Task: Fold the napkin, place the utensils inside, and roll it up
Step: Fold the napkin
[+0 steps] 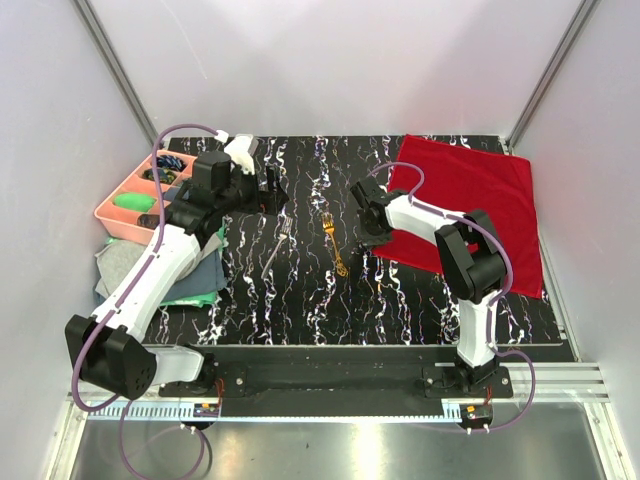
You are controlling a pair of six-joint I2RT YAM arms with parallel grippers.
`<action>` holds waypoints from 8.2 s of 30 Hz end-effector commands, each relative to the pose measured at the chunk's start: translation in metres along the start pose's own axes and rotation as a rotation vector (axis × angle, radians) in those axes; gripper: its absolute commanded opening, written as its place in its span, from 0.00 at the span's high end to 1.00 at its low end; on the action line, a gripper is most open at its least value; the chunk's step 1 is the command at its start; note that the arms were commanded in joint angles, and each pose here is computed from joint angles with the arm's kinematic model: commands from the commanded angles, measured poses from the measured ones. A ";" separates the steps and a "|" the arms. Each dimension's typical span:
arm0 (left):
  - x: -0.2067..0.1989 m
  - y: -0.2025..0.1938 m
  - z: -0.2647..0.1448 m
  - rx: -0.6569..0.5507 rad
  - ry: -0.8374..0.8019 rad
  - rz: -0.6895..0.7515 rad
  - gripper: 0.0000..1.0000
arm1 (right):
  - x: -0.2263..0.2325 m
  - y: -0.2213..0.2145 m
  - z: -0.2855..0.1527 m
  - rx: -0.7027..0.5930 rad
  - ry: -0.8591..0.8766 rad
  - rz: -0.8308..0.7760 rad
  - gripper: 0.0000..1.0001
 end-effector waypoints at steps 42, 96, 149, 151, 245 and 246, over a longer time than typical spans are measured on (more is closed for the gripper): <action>0.004 0.022 -0.017 -0.103 0.032 0.018 0.01 | 0.030 0.033 -0.087 -0.084 0.283 0.007 1.00; 0.004 -0.001 0.010 0.009 -0.011 -0.023 0.01 | -0.392 0.216 0.015 -0.289 -0.460 0.403 1.00; -0.005 -0.013 0.020 0.071 -0.077 -0.041 0.01 | -0.364 0.266 -0.047 -0.468 -0.340 0.228 0.17; -0.006 -0.010 0.019 0.058 -0.087 -0.037 0.01 | -0.330 0.263 -0.057 -0.457 -0.290 0.186 0.18; -0.006 -0.006 -0.016 -0.029 -0.055 -0.007 0.01 | -0.110 0.056 0.034 -0.054 -0.053 -0.427 1.00; -0.006 -0.006 -0.016 -0.029 -0.054 -0.009 0.01 | -0.105 0.055 0.033 -0.051 -0.037 -0.406 1.00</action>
Point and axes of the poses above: each gripper's point midway between its finger pads, its own z axis out along the fingers, its own x axis along the line the jaws close on, y = z × x, the point moved 1 cm from there along -z, back along the fingers, and after that the axes turned 1 degree about z, right-handed, at the moved point
